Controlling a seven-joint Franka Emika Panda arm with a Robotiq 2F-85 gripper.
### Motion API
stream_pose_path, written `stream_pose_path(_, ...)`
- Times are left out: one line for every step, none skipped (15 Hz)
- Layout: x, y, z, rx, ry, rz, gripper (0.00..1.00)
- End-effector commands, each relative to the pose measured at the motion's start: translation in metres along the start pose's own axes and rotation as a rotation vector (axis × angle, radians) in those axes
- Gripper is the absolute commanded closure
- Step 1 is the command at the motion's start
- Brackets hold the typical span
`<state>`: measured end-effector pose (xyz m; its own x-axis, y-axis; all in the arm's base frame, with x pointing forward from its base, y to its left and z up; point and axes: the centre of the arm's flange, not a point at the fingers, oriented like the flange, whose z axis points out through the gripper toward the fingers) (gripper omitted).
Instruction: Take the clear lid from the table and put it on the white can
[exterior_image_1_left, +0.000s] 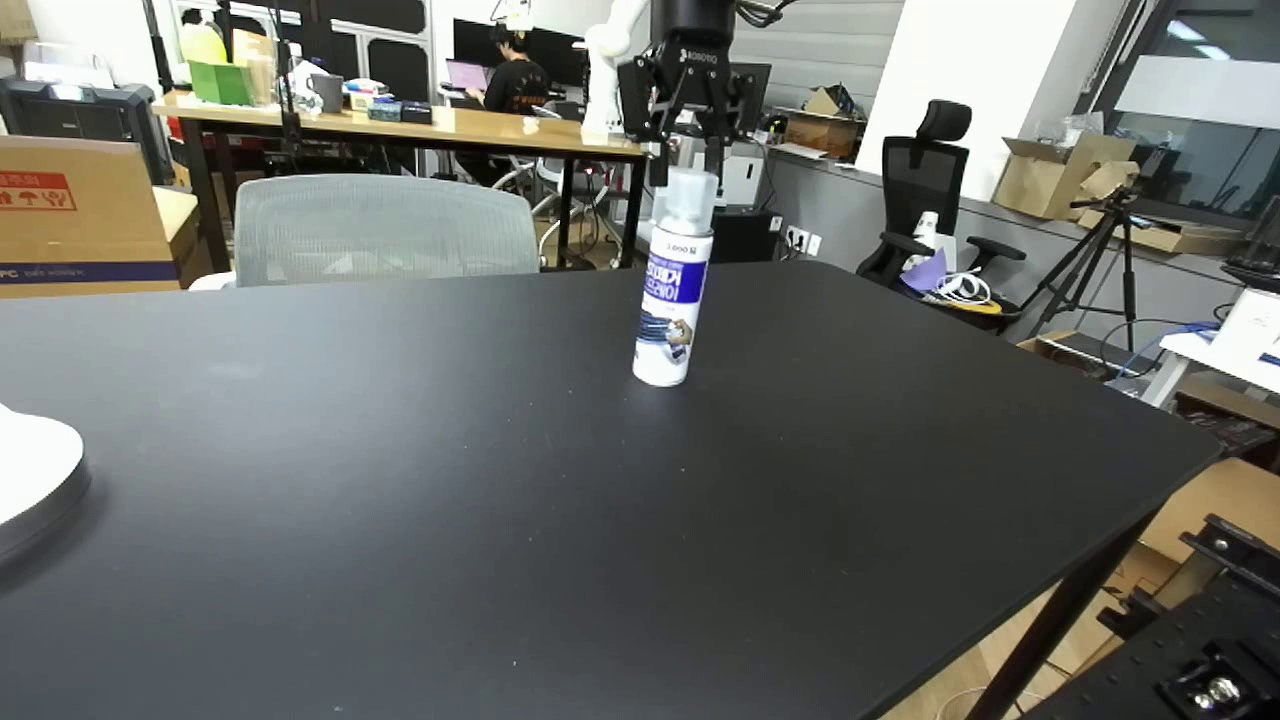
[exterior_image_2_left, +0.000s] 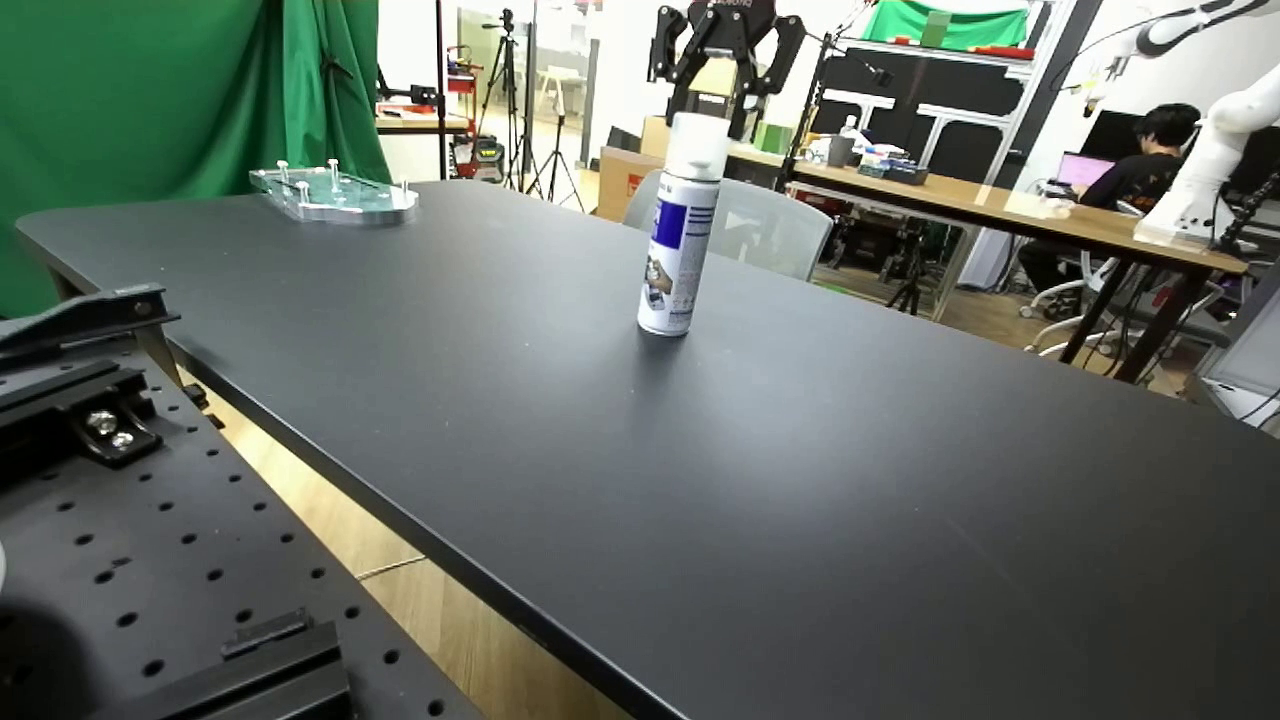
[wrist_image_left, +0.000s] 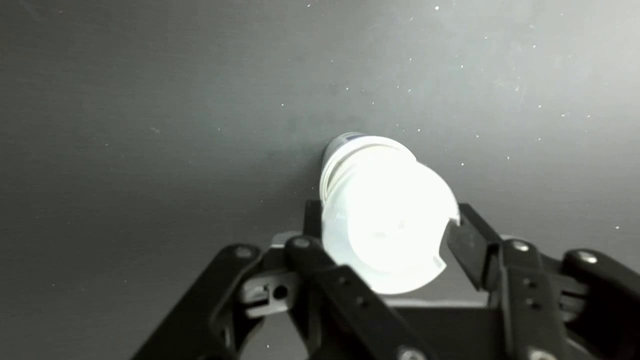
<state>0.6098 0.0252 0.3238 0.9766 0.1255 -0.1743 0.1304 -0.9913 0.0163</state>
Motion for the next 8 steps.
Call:
stream_pose_path(-0.0036, -0.0021, 0.0000, 0.019, 0.000, -0.012, 0.60)
stream_pose_path(-0.0037, -0.0018, 0.0002, 0.019, -0.001, -0.012, 0.60)
stream_pose_path(-0.0037, -0.0013, 0.0003, 0.018, -0.001, -0.011, 0.60)
stream_pose_path(-0.0037, -0.0010, 0.0003, 0.018, -0.001, -0.011, 0.60)
stream_pose_path(-0.0036, -0.0007, 0.0003, 0.017, -0.003, -0.011, 0.60)
stream_pose_path(-0.0034, -0.0005, 0.0006, 0.018, -0.007, -0.006, 0.60)
stream_pose_path(-0.0033, -0.0003, 0.0007, 0.020, -0.013, -0.006, 0.10)
stream_pose_path(-0.0032, -0.0001, 0.0010, 0.021, -0.016, -0.008, 0.09)
